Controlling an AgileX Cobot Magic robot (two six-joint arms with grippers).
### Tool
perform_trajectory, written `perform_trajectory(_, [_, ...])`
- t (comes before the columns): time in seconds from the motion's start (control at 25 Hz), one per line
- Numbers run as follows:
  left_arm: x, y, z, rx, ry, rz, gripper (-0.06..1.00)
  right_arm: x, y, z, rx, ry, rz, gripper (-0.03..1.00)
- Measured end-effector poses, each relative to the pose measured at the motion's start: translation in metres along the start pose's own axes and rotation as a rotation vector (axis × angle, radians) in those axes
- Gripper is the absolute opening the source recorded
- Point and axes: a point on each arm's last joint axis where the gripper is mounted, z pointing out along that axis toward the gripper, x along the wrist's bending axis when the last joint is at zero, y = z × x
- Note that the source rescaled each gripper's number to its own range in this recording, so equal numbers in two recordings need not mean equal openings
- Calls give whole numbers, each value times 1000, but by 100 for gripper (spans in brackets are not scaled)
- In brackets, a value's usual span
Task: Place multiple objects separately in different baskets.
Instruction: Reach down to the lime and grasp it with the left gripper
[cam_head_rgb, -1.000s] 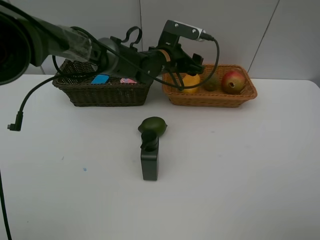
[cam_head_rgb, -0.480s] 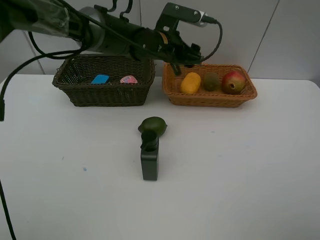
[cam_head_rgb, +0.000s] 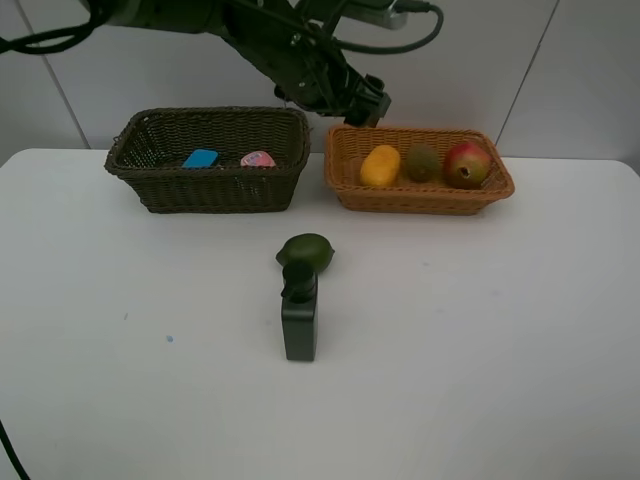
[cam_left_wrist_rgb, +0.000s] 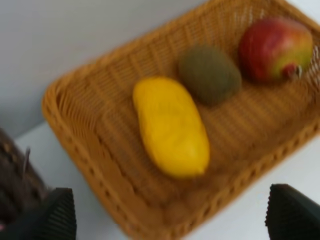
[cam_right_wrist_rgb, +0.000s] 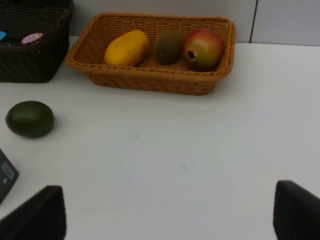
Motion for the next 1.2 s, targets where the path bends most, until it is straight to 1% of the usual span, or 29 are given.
perform_trajectory(0.12, [-1, -6, -11, 110, -11, -16, 100, 0, 0, 0, 0, 0, 0, 100])
perform_trajectory(0.24, [-2, -13, -14, 199, -19, -27, 100, 0, 0, 0, 0, 0, 0, 100])
perform_trajectory(0.36, [-2, -19, -16, 266, -24, -38, 100, 0, 0, 0, 0, -5, -3, 100])
perform_trajectory(0.6, [-3, -27, -16, 352, -24, -67, 100, 0, 0, 0, 0, -5, -3, 100])
perform_trajectory(0.84, [-4, -47, 9, 452, -26, -82, 100, 0, 0, 0, 0, 0, 0, 100])
perform_trajectory(1.2, [-6, -67, 37, 522, -38, -100, 100, 0, 0, 0, 0, -5, -3, 100])
